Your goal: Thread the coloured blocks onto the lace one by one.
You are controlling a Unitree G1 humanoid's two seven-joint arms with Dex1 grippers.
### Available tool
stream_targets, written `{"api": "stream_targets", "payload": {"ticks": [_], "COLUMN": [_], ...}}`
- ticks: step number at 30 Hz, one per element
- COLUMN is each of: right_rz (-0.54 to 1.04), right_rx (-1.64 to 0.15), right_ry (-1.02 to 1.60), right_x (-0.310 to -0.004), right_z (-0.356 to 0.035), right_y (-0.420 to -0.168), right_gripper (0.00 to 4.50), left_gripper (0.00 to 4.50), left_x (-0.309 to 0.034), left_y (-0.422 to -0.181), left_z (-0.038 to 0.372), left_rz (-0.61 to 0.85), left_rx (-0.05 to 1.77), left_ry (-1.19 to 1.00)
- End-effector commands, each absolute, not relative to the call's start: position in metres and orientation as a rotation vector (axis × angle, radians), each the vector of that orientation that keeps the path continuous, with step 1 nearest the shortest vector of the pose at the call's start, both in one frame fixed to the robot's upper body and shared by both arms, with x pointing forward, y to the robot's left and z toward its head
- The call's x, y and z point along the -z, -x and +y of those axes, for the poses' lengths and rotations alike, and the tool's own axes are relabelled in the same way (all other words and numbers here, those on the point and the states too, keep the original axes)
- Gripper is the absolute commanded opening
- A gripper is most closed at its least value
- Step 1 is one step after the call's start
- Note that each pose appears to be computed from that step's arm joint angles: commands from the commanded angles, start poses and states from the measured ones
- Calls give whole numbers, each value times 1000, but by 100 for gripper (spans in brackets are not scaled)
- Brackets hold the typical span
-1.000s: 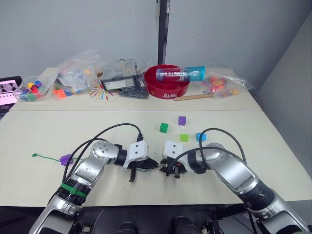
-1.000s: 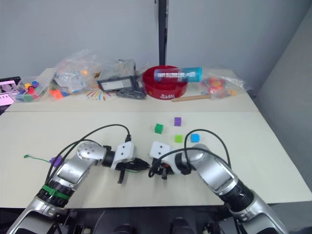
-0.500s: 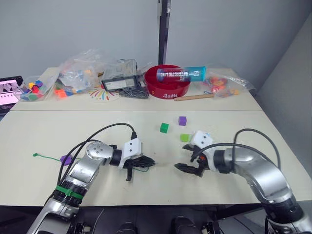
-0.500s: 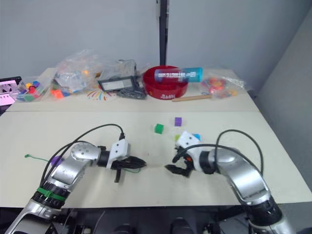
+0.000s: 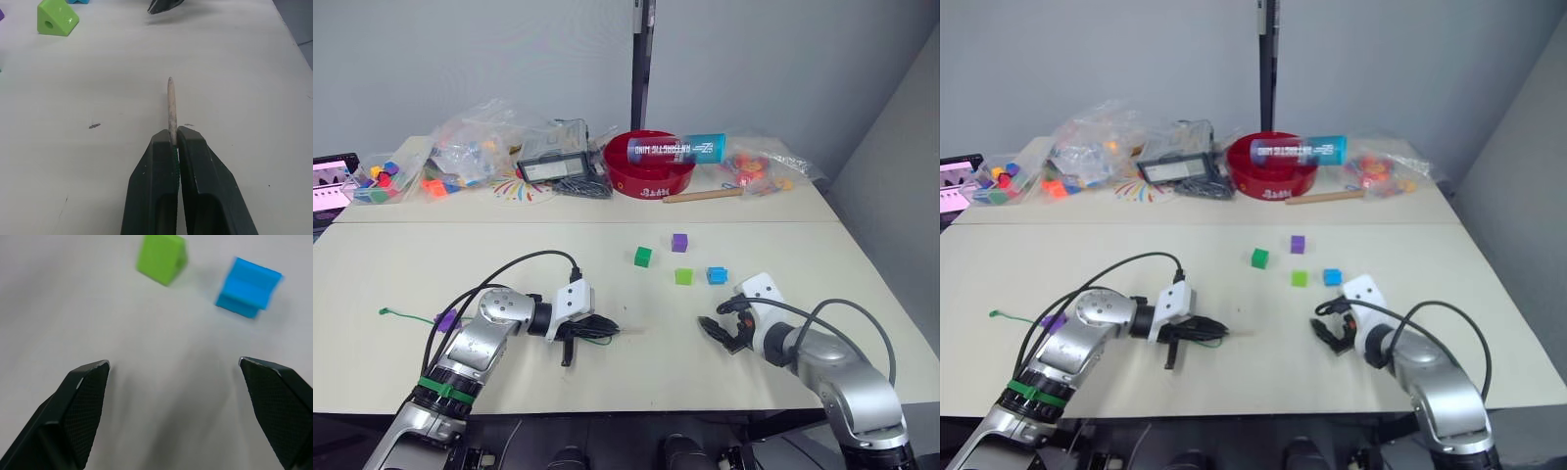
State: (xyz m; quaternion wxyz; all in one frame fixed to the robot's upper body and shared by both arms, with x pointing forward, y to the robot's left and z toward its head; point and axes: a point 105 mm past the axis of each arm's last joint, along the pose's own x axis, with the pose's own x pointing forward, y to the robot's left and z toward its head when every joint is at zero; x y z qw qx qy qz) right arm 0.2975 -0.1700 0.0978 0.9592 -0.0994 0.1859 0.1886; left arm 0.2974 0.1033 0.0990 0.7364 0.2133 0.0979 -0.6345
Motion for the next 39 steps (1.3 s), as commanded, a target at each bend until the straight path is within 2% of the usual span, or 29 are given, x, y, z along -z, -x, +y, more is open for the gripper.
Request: {"api": "stream_targets", "payload": {"ticks": [1,3,7,16,19,26,32,34,37,39], "right_rz": [268,231,182,131,107,55,0,-19,-11,39], "right_rx": [-156,-63,-4,32,-10,-32,-22,-50,-67,-157], "right_ry": [168,141,121,114,108,102,100,83,73,55], "right_x": [-110,-109,-106,-96,-99,-107,-121,-131,-135,-129], "right_z": [-183,-184,-177,-181,-176,-171,-172,-162,-155,-125], "right_y": [-309,-318,-335,-368,-370,-365,-360,-339,-324,-287], "right_gripper": [448,448,448,448,375,128,119,119,119,119], "left_gripper": [0,0,0,0,0,0,0,0,0,0], "left_x": [-109,-109,-109,-111,-111,-111,-110,-110,-111,-112], "left_y": [-300,-300,-300,-302,-301,-300,-300,-300,-300,-302], "left_z": [105,106,107,109,110,113,113,113,114,113], "left_rz": [179,178,177,175,176,183,184,183,181,173], "left_rx": [1382,1380,1374,1354,1350,1348,1350,1351,1352,1354], "left_ry": [-488,-491,-496,-505,-506,-510,-510,-510,-510,-510]}}
